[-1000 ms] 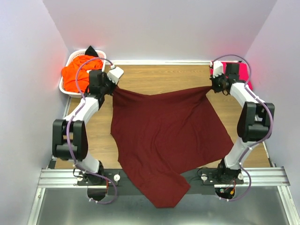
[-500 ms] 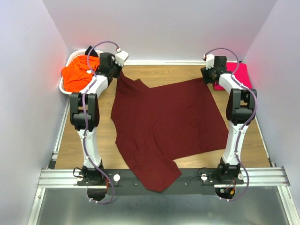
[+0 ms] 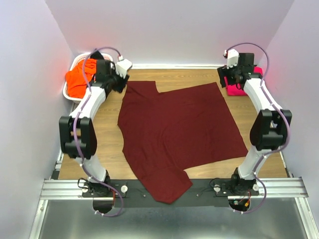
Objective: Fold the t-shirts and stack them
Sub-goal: Flatten the tshirt out
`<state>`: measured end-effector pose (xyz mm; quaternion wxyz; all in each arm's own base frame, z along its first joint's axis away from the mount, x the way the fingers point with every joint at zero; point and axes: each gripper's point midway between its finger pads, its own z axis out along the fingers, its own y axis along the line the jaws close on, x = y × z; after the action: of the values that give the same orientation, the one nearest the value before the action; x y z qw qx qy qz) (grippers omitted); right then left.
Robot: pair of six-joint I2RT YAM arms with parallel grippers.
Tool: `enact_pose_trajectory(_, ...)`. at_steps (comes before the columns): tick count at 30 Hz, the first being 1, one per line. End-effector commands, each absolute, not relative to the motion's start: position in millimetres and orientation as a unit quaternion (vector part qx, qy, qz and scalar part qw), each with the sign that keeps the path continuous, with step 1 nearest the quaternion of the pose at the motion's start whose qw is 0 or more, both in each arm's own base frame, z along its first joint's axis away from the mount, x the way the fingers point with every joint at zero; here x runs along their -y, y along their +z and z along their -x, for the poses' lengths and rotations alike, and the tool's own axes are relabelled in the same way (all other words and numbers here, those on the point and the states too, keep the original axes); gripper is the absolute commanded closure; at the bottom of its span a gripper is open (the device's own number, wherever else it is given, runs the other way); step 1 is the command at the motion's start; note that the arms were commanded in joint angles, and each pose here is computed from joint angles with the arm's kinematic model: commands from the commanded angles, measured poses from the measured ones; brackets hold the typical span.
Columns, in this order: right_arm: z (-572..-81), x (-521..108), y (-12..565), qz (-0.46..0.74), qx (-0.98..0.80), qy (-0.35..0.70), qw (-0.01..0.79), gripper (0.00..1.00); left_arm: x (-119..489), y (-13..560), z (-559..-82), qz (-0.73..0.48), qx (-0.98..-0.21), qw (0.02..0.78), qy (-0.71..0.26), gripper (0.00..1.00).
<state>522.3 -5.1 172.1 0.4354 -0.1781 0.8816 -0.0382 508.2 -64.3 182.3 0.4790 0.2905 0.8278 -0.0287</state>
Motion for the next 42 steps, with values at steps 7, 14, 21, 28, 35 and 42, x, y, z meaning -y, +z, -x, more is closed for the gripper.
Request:
enact_pose_trajectory(7, -391.9, 9.7, 97.3, 0.277, -0.935, -0.013, 0.222, 0.15, 82.4, 74.3, -336.0, -0.393, -0.873, 0.264, -0.115, 0.51)
enact_pose_trajectory(14, -352.9, 21.9, 52.0, 0.3, -0.945, -0.019, 0.128, 0.18, 71.2, 28.4, -303.9, -0.407, -0.891, 0.184, -0.084, 0.51)
enact_pose_trajectory(21, -327.9, 28.4, 19.5, 0.309, -0.949, -0.018, 0.067, 0.21, 45.4, 0.2, -286.7, -0.423, -0.897, 0.122, -0.035, 0.51)
enact_pose_trajectory(28, -310.8, 27.7, 16.2, 0.307, -0.95, -0.012, 0.053, 0.21, 13.8, -17.1, -282.6, -0.42, -0.902, 0.087, 0.043, 0.52)
enact_pose_trajectory(35, -303.1, 21.4, 35.4, 0.303, -0.951, 0.0, 0.067, 0.21, -16.9, -4.1, -312.4, -0.418, -0.898, 0.095, 0.101, 0.52)
enact_pose_trajectory(42, -295.7, 12.0, 57.0, 0.3, -0.95, 0.024, 0.078, 0.21, -6.1, 52.4, -352.4, -0.427, -0.885, 0.159, 0.096, 0.49)
